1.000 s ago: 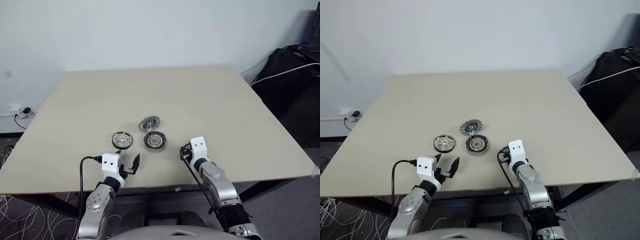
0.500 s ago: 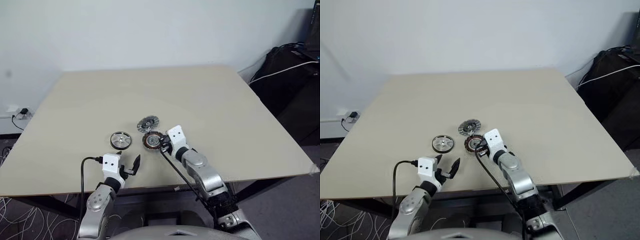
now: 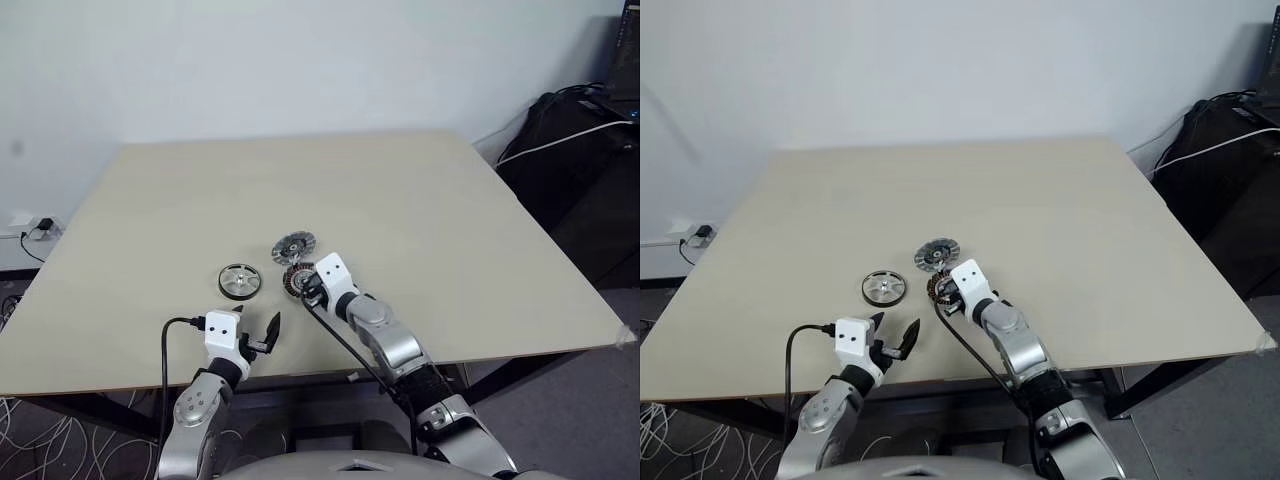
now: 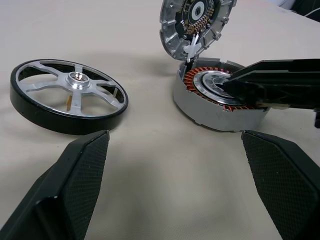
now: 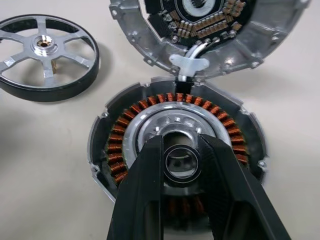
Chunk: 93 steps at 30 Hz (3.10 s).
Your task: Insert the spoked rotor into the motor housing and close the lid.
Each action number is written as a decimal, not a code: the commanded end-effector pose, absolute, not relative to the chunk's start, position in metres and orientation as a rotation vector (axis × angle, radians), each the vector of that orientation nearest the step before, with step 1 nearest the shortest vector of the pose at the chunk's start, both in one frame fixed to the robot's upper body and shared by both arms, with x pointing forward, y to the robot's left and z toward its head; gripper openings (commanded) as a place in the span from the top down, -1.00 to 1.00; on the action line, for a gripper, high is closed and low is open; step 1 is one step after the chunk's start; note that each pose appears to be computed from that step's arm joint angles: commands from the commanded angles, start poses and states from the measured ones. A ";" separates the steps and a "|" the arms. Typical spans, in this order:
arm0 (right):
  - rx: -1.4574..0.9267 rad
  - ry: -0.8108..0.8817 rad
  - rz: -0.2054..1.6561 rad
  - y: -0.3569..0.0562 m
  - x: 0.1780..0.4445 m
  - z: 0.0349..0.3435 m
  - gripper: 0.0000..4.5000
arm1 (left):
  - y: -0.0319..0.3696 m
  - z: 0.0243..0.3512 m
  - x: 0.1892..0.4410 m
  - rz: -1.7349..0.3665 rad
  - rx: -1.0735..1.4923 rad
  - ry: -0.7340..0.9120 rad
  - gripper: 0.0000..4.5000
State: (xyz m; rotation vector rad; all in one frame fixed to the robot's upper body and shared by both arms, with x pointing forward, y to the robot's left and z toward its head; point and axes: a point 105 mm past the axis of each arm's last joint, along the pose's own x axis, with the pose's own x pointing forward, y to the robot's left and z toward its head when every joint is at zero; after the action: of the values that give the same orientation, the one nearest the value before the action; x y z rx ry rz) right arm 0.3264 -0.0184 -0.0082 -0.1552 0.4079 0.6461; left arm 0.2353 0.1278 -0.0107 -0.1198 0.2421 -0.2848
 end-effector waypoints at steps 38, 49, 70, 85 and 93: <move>-0.075 0.365 0.762 -0.014 0.299 0.032 0.99 | 0.119 0.007 0.240 -0.305 -0.151 0.190 -1.00; -0.096 0.446 0.802 0.017 0.315 0.036 0.99 | 0.119 0.008 0.240 -0.307 -0.155 0.191 -1.00; -0.142 0.512 0.720 0.001 0.335 0.015 0.99 | 0.118 0.008 0.240 -0.303 -0.168 0.188 -1.00; -0.108 0.504 0.784 0.008 0.328 0.018 0.99 | 0.118 0.007 0.239 -0.305 -0.174 0.193 -1.00; -0.035 0.414 0.829 0.007 0.324 0.036 0.99 | 0.118 0.005 0.238 -0.308 -0.177 0.199 -1.00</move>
State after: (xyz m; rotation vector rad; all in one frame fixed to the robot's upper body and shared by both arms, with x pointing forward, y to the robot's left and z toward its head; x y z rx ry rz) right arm 0.3113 0.0102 0.0174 -0.0402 0.5014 0.8727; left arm 0.2337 0.1203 -0.0080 -0.1697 0.2520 -0.2947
